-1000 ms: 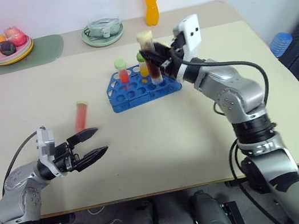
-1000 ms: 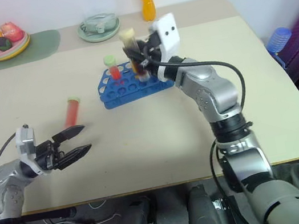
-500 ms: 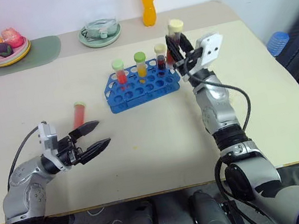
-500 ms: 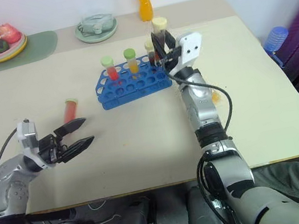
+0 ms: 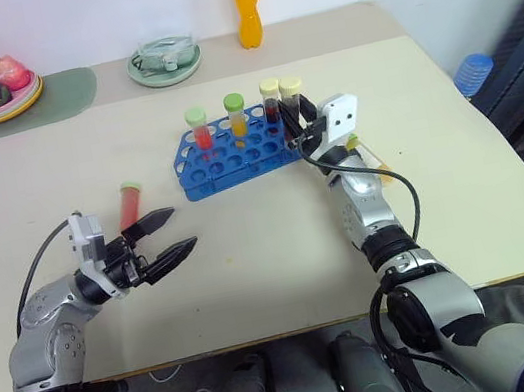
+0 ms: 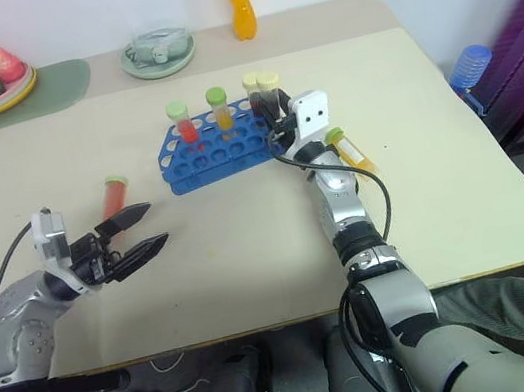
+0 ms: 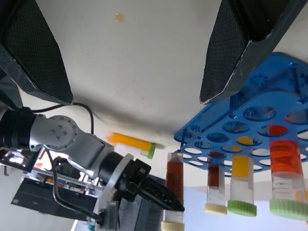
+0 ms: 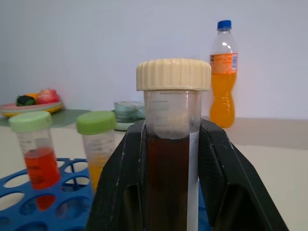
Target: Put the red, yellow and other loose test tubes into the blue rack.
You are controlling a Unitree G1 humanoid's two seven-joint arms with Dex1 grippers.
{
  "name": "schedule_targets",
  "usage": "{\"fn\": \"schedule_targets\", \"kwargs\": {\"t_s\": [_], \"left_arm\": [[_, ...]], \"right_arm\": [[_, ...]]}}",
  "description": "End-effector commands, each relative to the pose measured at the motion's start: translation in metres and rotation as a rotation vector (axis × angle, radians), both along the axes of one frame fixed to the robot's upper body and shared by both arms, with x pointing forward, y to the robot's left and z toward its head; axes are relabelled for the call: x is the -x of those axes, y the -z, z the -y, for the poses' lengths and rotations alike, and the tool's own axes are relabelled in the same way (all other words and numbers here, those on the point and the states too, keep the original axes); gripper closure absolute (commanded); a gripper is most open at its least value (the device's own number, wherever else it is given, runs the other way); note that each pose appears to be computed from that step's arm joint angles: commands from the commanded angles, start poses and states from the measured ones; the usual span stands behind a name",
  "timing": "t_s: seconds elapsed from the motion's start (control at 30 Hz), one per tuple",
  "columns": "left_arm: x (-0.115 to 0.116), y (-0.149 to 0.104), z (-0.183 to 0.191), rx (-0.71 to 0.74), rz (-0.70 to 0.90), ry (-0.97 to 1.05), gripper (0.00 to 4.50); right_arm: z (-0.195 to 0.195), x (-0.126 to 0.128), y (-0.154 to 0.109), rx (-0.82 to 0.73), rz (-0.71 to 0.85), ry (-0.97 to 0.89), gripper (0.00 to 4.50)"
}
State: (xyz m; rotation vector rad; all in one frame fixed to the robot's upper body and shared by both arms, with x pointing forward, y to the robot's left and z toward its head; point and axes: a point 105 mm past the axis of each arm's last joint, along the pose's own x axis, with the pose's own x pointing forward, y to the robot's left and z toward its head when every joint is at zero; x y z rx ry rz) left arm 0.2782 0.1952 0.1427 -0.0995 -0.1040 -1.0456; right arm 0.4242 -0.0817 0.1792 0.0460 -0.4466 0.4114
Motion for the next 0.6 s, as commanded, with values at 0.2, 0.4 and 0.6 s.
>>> {"fn": "schedule_targets", "kwargs": {"t_s": [0.2,0.4,0.6], "left_arm": [[0.004,-0.013,-0.003,0.002,0.05,-0.005,0.19],[0.004,-0.013,-0.004,0.001,0.051,-0.006,0.19],[0.003,-0.014,-0.005,0.002,0.054,-0.01,0.19]], "right_arm": [[-0.002,-0.009,-0.011,-0.004,0.016,0.012,3.69],[-0.01,-0.013,-0.007,0.004,-0.01,-0.004,3.69],[-0.009,-0.015,0.0,0.001,-0.032,0.003,3.69]]}}
